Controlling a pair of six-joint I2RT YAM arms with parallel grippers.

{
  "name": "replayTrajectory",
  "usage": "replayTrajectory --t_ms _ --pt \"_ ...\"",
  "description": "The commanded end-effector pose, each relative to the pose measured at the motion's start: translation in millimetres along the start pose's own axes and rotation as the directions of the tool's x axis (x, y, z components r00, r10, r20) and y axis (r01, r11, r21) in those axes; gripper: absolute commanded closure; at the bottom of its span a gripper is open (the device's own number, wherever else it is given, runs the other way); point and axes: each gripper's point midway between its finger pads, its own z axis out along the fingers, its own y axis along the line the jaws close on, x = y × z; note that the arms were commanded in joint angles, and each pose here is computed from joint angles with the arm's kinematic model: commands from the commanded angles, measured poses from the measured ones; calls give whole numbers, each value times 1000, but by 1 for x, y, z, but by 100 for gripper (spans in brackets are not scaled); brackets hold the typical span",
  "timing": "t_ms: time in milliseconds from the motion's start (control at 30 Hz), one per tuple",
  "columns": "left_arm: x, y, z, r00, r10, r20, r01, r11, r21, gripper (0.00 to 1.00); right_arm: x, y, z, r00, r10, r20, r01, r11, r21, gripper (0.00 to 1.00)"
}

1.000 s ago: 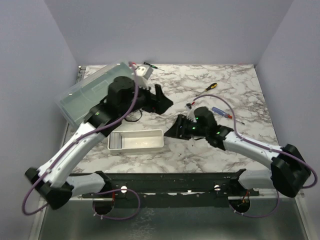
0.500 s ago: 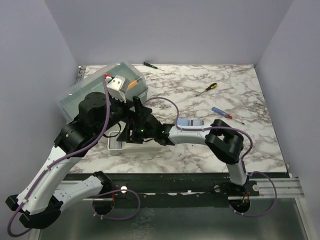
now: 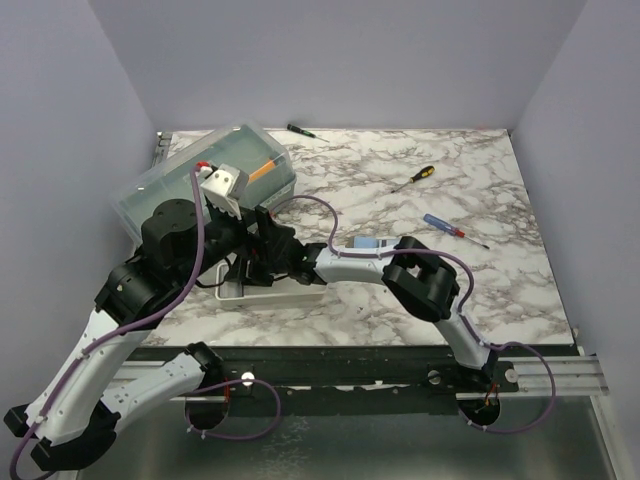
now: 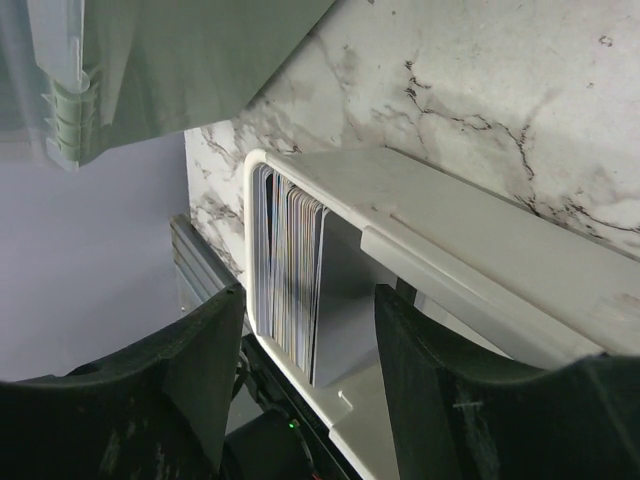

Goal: Put the credit cards into the card holder
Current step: Pick up the credit card from the storage box.

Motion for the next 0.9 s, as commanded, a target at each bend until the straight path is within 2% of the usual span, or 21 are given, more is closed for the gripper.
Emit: replayTrajectory --t_ms 0,333,633,867 --pt "2 0 -5 1000 25 -2 -25 1000 10 13 12 -4 11 999 18 -32 -18 1000 12 44" --pt "1 0 -5 1000 26 0 -26 1000 10 13 8 2 0 1000 12 2 -12 1000 0 72" --pt "2 -2 -2 1000 19 -8 -19 1000 17 13 -2 15 -16 999 -2 47 2 1000 -11 87" --pt "1 -1 -1 1000 16 -7 -16 1000 12 13 -3 18 -23 998 8 56 -11 999 50 100"
